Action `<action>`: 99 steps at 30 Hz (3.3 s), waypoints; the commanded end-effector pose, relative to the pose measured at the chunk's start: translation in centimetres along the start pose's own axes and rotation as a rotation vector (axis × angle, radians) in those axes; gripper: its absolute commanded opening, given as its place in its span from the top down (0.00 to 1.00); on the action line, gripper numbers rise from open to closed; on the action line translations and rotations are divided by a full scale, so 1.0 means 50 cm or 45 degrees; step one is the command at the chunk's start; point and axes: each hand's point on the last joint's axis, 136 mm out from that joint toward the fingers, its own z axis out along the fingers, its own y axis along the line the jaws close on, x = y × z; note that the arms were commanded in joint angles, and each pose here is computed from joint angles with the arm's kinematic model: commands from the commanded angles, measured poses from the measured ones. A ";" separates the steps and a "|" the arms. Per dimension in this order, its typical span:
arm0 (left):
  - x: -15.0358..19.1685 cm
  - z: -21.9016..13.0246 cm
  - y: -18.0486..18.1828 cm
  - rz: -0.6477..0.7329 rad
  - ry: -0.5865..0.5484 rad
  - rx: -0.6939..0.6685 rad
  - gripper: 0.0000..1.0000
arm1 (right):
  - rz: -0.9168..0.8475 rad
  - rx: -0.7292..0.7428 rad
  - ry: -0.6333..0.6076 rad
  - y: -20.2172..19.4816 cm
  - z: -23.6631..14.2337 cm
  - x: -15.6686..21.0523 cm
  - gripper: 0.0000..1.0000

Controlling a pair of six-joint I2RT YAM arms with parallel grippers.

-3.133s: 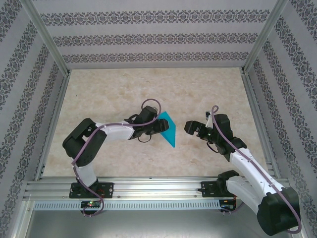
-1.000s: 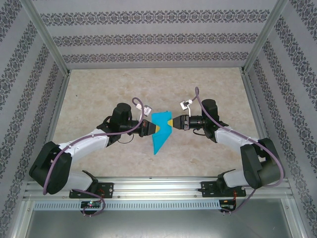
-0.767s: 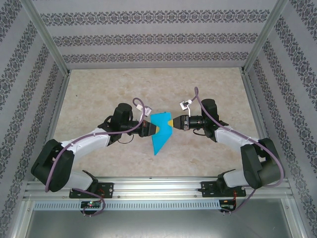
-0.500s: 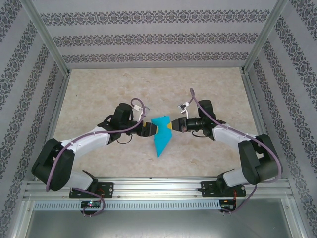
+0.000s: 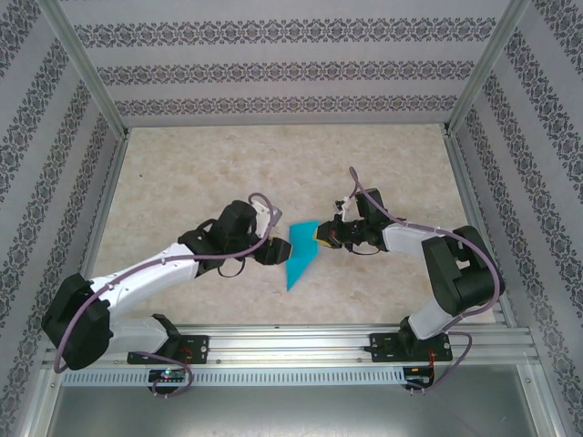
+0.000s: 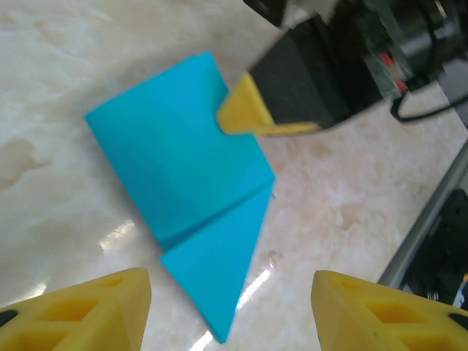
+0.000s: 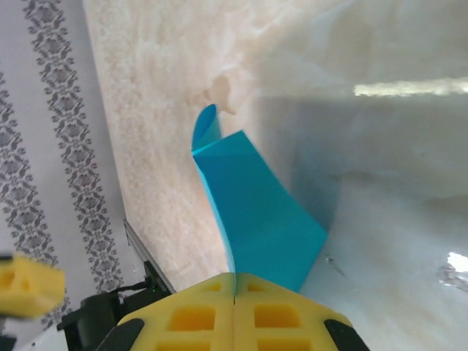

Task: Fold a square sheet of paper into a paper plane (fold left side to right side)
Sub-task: Fold the wing for the fifth time at the center of the table.

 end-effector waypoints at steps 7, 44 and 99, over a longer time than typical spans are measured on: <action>0.074 0.071 -0.018 0.120 0.106 -0.142 0.37 | 0.074 0.038 -0.045 -0.007 -0.006 -0.026 1.00; 0.091 0.095 -0.097 0.220 0.011 -0.194 0.26 | 0.062 0.221 0.066 -0.102 -0.018 0.087 1.00; 0.227 0.194 -0.034 0.410 0.359 -0.529 0.48 | 0.083 0.211 0.062 -0.078 0.012 0.061 0.99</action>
